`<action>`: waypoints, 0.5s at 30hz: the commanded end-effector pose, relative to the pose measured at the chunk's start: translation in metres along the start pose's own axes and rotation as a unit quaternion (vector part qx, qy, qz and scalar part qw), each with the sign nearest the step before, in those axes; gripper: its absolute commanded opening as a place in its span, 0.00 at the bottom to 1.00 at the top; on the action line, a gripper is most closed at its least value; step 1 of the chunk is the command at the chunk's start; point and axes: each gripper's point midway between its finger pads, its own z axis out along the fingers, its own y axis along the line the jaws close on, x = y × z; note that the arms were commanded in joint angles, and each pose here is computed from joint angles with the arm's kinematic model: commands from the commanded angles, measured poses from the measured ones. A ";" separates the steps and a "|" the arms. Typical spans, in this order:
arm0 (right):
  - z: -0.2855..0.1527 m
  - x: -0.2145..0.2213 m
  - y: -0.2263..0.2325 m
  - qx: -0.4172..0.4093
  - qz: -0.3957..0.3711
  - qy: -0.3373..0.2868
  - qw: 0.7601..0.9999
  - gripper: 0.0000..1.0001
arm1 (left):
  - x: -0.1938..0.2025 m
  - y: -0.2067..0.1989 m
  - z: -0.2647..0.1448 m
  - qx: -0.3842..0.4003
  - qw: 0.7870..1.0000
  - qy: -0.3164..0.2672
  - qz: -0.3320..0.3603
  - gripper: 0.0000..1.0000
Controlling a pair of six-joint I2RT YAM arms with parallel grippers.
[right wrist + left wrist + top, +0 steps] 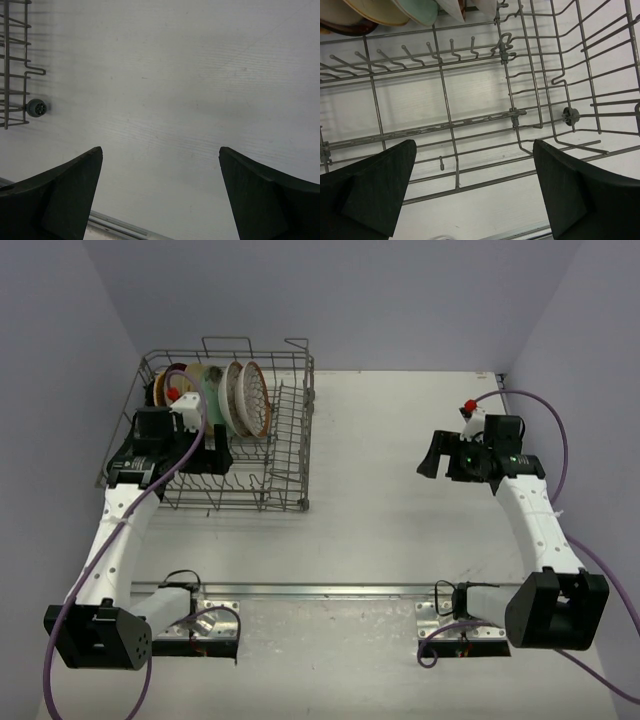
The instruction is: Unload the plates from the dish rack
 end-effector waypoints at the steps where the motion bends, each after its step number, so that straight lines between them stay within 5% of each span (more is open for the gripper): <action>1: -0.003 -0.009 0.007 -0.020 -0.019 -0.026 0.999 0.99 | -0.031 -0.001 -0.014 -0.009 0.998 -0.063 0.024 1.00; 9: -0.005 -0.007 0.007 -0.022 -0.031 -0.019 0.999 0.99 | -0.078 0.006 -0.015 -0.092 0.991 -0.088 0.048 0.95; 15: 0.000 -0.003 0.001 -0.011 -0.025 -0.008 1.000 0.99 | -0.128 -0.010 0.012 -0.119 0.987 -0.094 0.061 0.78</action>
